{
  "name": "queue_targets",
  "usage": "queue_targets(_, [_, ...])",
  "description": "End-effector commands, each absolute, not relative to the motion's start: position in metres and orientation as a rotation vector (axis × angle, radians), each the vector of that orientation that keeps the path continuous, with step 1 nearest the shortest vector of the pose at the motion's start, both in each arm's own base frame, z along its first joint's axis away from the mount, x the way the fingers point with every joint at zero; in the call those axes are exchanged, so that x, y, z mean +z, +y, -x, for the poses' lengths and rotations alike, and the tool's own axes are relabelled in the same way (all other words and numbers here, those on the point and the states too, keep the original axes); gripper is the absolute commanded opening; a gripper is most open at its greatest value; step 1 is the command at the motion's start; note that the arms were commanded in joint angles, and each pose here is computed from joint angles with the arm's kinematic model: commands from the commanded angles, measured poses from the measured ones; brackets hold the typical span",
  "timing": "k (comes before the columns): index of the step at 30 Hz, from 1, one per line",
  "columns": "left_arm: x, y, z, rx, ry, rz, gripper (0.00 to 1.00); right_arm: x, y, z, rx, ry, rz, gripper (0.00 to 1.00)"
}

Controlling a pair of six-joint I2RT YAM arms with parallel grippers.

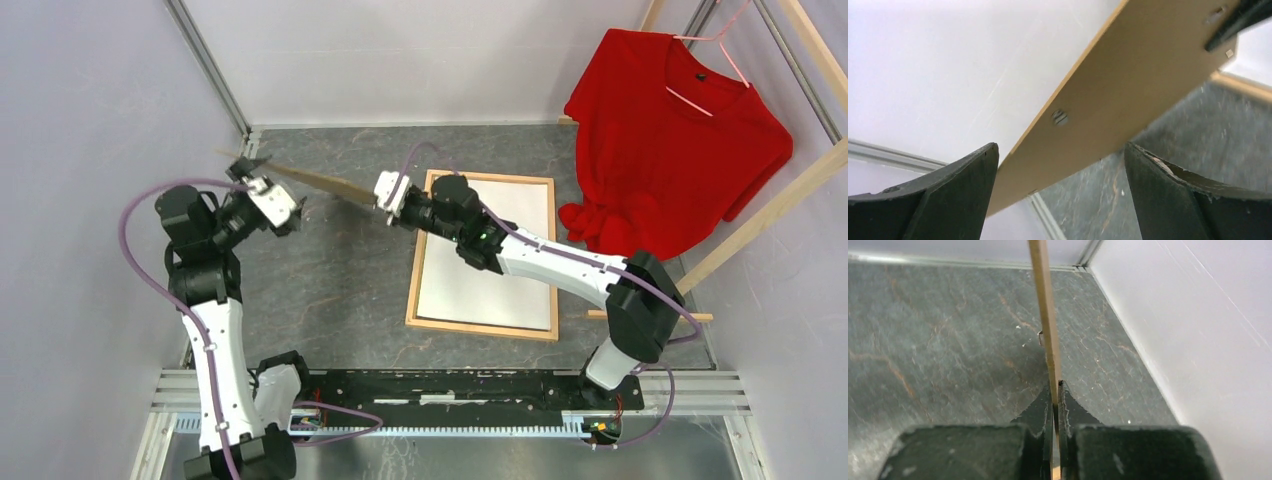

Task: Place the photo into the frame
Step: Turn over the photo frame item at the center of the board, then move the photo frame to the center of the board.

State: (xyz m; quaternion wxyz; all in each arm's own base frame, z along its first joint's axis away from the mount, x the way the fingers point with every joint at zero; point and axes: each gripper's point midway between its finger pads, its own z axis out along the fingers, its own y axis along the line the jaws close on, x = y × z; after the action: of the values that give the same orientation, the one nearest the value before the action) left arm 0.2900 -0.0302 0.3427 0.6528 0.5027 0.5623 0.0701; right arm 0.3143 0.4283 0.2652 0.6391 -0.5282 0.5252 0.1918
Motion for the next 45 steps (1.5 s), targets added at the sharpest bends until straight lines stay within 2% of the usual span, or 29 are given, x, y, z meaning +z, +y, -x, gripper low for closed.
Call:
queue_targets(1, [0.398, -0.027, -0.308, -0.049, 1.358, -0.771, 1.0, 0.398, 0.386, -0.362, 0.598, 1.222, 0.654, 0.0])
queue_targets(6, [0.389, -0.033, -0.306, -0.153, 1.403, -0.723, 1.0, 0.431, 0.341, -0.369, 0.783, 1.223, 0.42, 0.0])
queue_targets(13, [0.354, -0.041, -0.311, -0.317, 1.509, -0.667, 1.0, 0.466, 0.262, -0.368, 0.818, 1.213, 0.146, 0.0])
queue_targets(16, [0.316, -0.055, -0.323, -0.448, 1.624, -0.658, 1.0, 0.475, 0.227, -0.362, 0.778, 1.211, 0.041, 0.0])
queue_targets(24, [0.196, -0.159, -0.348, -0.682, 1.998, -0.837, 0.98, 0.488, 0.147, -0.327, 0.613, 1.229, -0.166, 0.0])
queue_targets(35, [0.103, -0.239, -0.394, -0.826, 2.268, -0.832, 0.83, 0.457, 0.102, -0.289, 0.542, 1.34, -0.308, 0.0])
queue_targets(42, [0.061, -0.248, -0.413, -0.706, 2.373, -0.767, 0.72, 0.446, 0.099, -0.283, 0.54, 1.358, -0.312, 0.0])
queue_targets(45, [0.047, -0.251, -0.413, -0.679, 2.416, -0.755, 0.71, 0.438, 0.103, -0.286, 0.545, 1.376, -0.304, 0.0])
